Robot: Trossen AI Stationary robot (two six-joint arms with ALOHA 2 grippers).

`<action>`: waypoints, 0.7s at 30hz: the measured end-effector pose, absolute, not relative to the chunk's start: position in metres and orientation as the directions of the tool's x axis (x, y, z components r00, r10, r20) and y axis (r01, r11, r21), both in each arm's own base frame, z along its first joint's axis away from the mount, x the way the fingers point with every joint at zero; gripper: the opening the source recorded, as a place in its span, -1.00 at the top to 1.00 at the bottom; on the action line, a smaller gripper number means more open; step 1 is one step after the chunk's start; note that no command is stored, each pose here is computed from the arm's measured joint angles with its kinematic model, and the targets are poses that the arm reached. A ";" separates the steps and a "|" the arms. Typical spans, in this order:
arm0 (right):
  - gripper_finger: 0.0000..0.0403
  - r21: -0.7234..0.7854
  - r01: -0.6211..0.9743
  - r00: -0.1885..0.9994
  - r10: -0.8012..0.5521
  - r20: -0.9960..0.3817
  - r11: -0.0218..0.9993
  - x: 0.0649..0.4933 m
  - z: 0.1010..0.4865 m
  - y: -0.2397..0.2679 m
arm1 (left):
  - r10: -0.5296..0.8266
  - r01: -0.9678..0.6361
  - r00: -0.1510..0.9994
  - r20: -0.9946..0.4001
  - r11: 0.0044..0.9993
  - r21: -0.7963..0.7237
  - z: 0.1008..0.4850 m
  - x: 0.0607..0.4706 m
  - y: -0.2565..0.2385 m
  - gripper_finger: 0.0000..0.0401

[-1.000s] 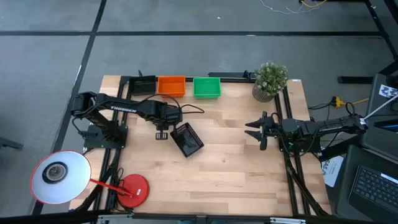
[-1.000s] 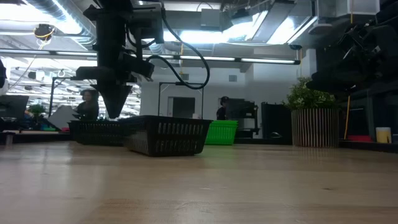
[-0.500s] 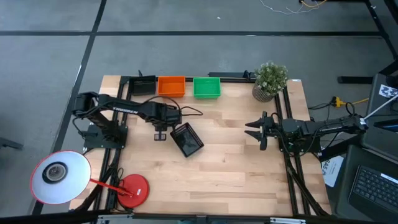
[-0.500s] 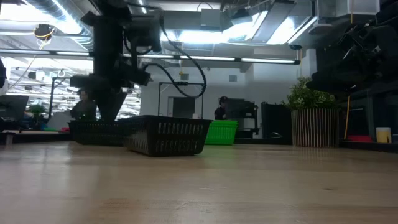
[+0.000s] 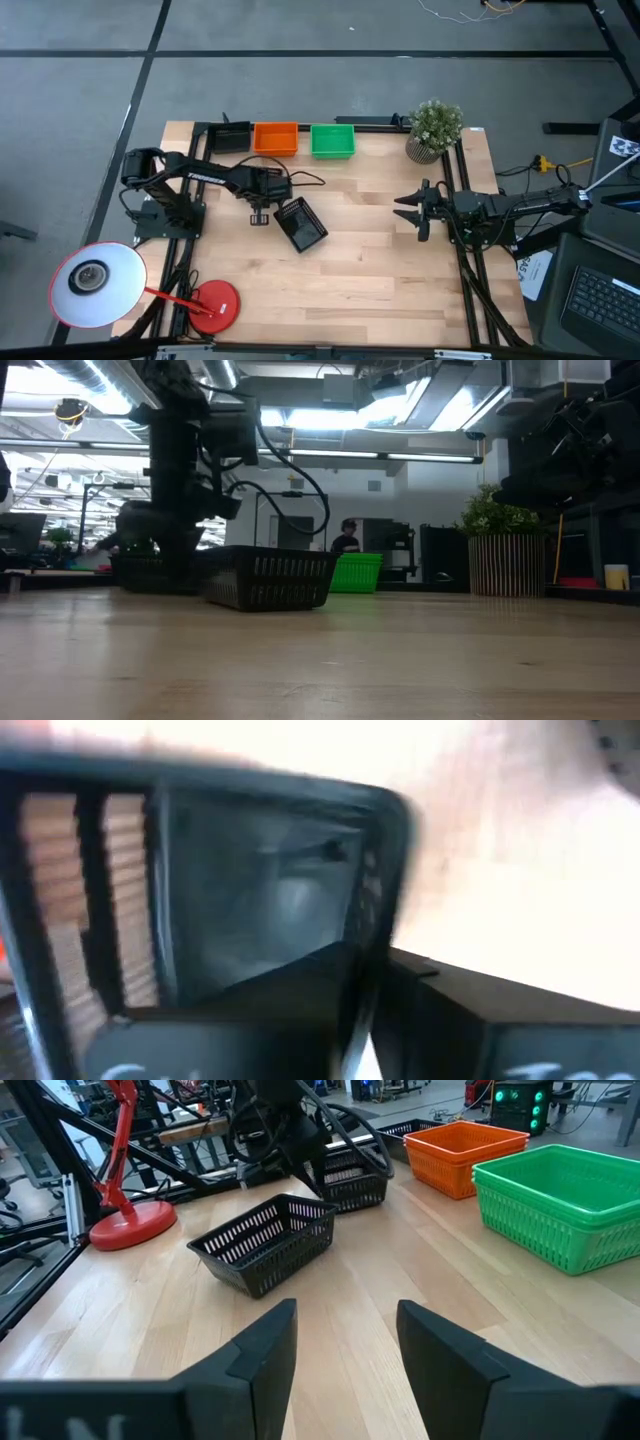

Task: Stack baskets by color
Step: Stack the middle black bin on top of the top black bin

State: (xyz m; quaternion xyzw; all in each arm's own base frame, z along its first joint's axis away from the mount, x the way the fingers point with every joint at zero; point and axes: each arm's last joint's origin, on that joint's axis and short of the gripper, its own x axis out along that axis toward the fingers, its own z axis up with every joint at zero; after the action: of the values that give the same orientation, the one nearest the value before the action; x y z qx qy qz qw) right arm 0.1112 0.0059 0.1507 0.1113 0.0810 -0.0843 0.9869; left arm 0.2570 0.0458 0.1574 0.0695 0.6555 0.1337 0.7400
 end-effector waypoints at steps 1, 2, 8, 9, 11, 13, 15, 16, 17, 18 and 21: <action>0.14 0.206 0.185 0.973 -0.149 -0.179 0.961 0.111 0.151 0.006 | 0.279 -0.118 0.106 -0.955 0.957 0.266 0.157 0.257 0.045 0.96; 0.14 0.206 0.185 0.973 -0.149 -0.178 0.961 0.111 0.151 0.006 | 0.277 -0.125 0.104 -0.955 0.957 0.264 0.157 0.257 0.044 0.98; 0.14 0.204 0.184 0.973 -0.148 -0.178 0.962 0.111 0.151 0.006 | 0.294 -0.162 0.065 -0.954 0.946 0.280 0.168 0.258 0.036 1.00; 0.14 0.204 0.184 0.973 -0.149 -0.178 0.961 0.111 0.151 0.006 | 0.303 -0.165 0.051 -0.952 0.942 0.291 0.173 0.259 0.034 1.00; 0.14 0.203 0.184 0.973 -0.148 -0.178 0.962 0.111 0.151 0.006 | 0.322 -0.164 0.017 -0.947 0.935 0.315 0.183 0.259 0.029 1.00; 0.14 0.203 0.184 0.973 -0.149 -0.178 0.962 0.111 0.151 0.006 | 0.348 -0.163 -0.005 -0.937 0.925 0.344 0.195 0.261 0.026 1.00; 0.14 0.203 0.184 0.973 -0.149 -0.178 0.962 0.111 0.151 0.006 | 0.377 -0.159 -0.029 -0.926 0.912 0.377 0.207 0.262 0.026 1.00; 0.14 0.203 0.184 0.973 -0.149 -0.178 0.962 0.111 0.151 0.006 | 0.392 -0.158 -0.048 -0.919 0.905 0.394 0.212 0.262 0.026 1.00; 0.14 0.203 0.184 0.973 -0.148 -0.178 0.962 0.111 0.151 0.006 | 0.412 -0.155 -0.066 -0.909 0.896 0.417 0.217 0.261 0.028 1.00; 0.14 0.203 0.184 0.973 -0.148 -0.178 0.962 0.111 0.151 0.006 | 0.428 -0.152 -0.088 -0.899 0.886 0.437 0.221 0.260 0.030 1.00; 0.14 0.203 0.184 0.973 -0.149 -0.178 0.962 0.111 0.151 0.006 | 0.429 -0.174 -0.161 -0.889 0.874 0.454 0.228 0.251 0.044 1.00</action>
State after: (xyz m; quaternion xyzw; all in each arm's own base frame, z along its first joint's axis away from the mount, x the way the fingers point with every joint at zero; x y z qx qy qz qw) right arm 0.1112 0.0059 0.1507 0.1097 0.0809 -0.0843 0.9871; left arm 0.2506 0.0437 0.2276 0.0880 0.7249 0.2350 0.6415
